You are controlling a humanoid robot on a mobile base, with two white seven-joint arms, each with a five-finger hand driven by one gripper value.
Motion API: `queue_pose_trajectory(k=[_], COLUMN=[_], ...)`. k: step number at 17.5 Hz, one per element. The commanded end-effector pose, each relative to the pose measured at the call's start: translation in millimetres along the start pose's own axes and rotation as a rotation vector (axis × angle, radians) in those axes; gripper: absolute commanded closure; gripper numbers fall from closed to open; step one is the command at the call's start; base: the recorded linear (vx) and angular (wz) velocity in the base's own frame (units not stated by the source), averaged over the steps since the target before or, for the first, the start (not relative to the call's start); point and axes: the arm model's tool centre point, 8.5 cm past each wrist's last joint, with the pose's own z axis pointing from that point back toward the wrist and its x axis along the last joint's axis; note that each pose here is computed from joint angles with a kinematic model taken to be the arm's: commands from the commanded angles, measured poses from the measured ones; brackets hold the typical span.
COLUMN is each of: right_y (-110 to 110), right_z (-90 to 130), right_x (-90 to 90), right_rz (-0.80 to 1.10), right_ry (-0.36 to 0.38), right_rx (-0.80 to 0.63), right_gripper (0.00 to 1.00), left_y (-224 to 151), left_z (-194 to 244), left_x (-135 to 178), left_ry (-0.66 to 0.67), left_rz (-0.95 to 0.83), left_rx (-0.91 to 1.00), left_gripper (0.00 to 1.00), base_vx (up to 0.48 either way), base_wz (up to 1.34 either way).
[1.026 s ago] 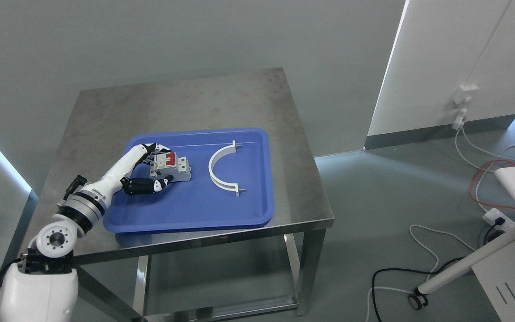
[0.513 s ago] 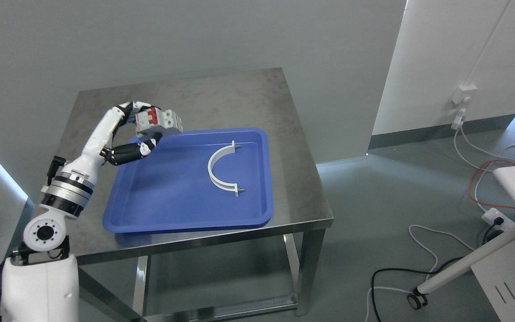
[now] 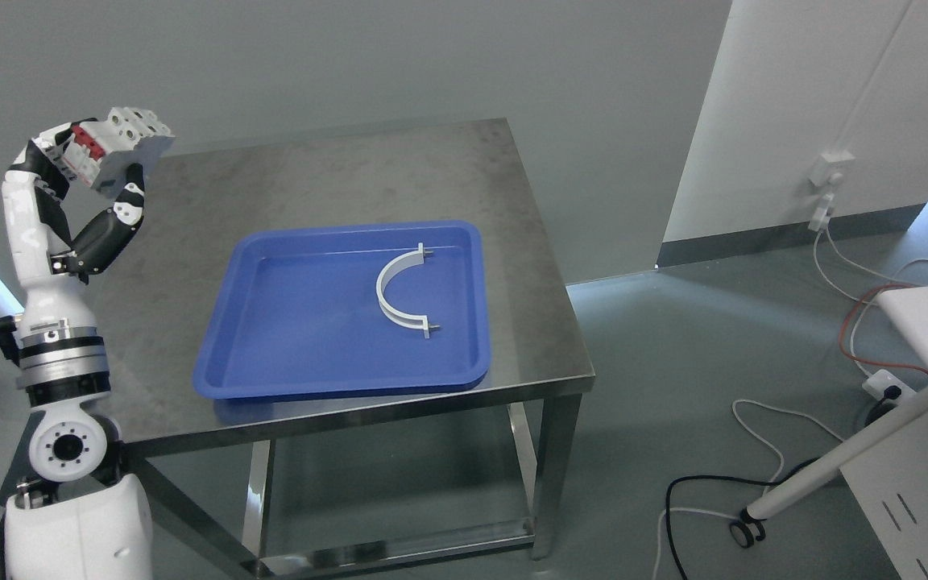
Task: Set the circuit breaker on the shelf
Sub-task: 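Lift the circuit breaker up off the tray with the left hand, then hold the breaker raised in the left hand while turning toward the bin shelf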
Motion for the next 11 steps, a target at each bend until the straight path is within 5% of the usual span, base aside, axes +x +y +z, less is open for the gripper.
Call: queue_pose_trajectory(k=[1, 11], right_y=[-9.9, -10.1], right_z=[-1.0, -1.0], right_x=[-1.2, -1.2], right_rz=[0.023, 0.023], right_ry=[0.005, 0.005], right_rx=[-0.018, -0.019], right_gripper=[0.00, 0.00], left_y=[8.5, 8.5], left_z=[14.8, 19.9], left_x=[5.2, 3.4], left_ry=[-0.009, -0.001], left_rz=[0.045, 0.056], left_rx=[0.047, 0.046], left_gripper=[0.94, 0.94], base_vx=[-0.150, -0.239], base_wz=[-0.07, 0.05])
